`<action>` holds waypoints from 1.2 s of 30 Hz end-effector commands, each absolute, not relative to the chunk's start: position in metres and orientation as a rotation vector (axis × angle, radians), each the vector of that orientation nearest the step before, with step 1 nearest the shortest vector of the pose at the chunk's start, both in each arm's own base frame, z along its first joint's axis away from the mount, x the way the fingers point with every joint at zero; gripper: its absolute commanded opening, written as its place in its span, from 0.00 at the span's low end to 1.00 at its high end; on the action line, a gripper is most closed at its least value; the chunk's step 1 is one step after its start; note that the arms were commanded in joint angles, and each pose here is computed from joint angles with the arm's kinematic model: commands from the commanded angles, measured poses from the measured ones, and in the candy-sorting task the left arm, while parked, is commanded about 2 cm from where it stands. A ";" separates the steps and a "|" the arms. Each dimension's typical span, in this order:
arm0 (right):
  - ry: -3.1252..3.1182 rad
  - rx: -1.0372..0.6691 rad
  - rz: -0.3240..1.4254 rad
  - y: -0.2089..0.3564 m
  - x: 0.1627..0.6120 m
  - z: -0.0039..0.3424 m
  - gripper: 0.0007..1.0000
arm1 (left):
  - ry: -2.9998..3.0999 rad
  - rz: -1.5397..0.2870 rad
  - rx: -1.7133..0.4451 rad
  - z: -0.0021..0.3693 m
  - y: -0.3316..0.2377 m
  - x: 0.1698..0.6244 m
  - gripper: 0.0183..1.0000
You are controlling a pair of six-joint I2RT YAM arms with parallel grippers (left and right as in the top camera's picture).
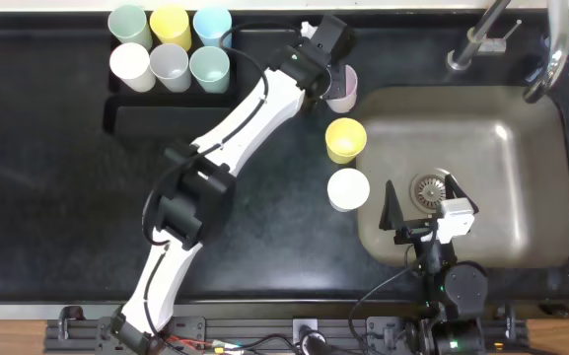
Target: Store Cups
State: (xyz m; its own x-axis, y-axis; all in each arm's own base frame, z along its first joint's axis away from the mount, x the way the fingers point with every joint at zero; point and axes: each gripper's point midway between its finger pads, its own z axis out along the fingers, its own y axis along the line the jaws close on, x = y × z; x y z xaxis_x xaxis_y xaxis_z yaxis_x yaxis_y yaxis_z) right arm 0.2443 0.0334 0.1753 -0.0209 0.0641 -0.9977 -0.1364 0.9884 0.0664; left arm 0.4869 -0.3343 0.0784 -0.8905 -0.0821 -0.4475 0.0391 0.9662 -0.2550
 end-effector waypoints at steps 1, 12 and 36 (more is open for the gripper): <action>1.583 -0.047 0.157 0.032 0.245 0.172 1.00 | 2.636 -0.339 -0.035 0.091 -0.331 0.487 0.08; 1.583 -0.047 0.156 0.032 0.245 0.172 1.00 | 2.422 -0.219 -0.068 0.224 -0.278 0.478 0.06; 1.583 -0.047 0.157 0.032 0.245 0.172 1.00 | 2.082 -0.156 -1.564 0.192 0.032 0.401 0.02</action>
